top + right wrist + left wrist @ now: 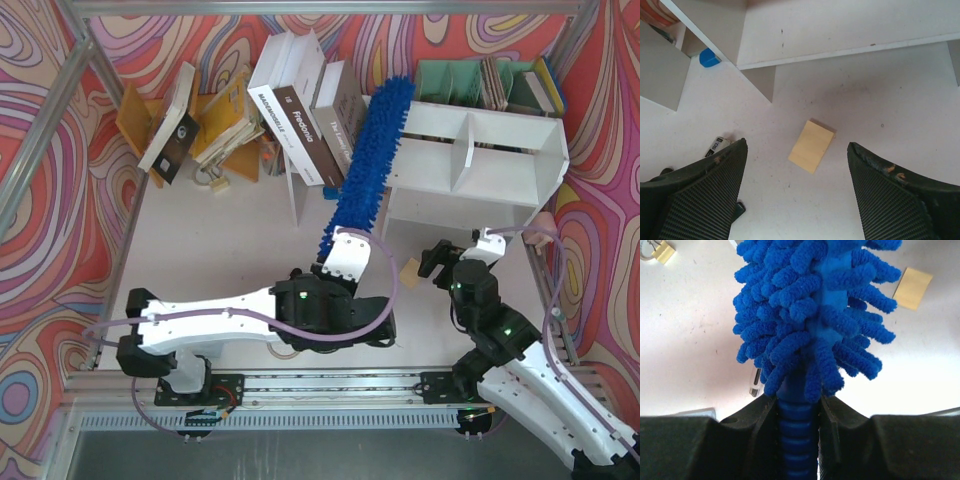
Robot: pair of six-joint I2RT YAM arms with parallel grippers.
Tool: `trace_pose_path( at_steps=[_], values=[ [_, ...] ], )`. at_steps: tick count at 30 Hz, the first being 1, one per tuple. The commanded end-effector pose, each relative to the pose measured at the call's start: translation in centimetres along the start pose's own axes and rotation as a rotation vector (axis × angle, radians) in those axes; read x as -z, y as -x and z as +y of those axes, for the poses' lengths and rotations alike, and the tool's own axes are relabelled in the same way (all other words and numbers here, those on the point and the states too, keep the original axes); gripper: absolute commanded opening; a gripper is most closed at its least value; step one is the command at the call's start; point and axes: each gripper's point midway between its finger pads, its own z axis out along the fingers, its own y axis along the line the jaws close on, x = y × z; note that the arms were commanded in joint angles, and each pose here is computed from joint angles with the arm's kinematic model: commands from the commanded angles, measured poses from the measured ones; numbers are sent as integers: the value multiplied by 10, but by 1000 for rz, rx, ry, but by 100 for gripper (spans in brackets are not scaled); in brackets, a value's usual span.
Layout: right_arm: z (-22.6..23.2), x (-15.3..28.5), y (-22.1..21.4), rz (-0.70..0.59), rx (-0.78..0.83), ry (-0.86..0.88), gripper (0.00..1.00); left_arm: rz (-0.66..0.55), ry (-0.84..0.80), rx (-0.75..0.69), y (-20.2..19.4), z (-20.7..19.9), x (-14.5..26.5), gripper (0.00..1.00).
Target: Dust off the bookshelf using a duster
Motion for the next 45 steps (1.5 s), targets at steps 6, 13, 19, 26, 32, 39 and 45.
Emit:
trace_pose_path(
  at_steps=[6, 13, 19, 26, 32, 39, 45],
  values=[
    [-2, 0, -1, -38, -44, 13, 73, 59, 59, -65, -2, 1, 2, 0],
    [24, 1, 11, -33, -48, 119, 74, -58, 58, -14, 33, 19, 10, 0],
    [57, 11, 40, 11, -64, 212, 73, -52, 56, -23, 29, 23, 9, 0],
    [53, 22, 72, -1, 36, 169, 77, -48, 67, -19, 22, 25, 5, 0],
    [38, 42, 109, -71, 133, 126, 79, -24, 78, -22, 10, 27, 0, 0],
    [16, 42, 99, -136, 112, 76, 80, -5, 52, -13, 7, 18, -1, 0],
    [-2, 51, 109, -198, 73, 14, 81, 67, 9, 19, -14, 0, -5, 0]
  ],
)
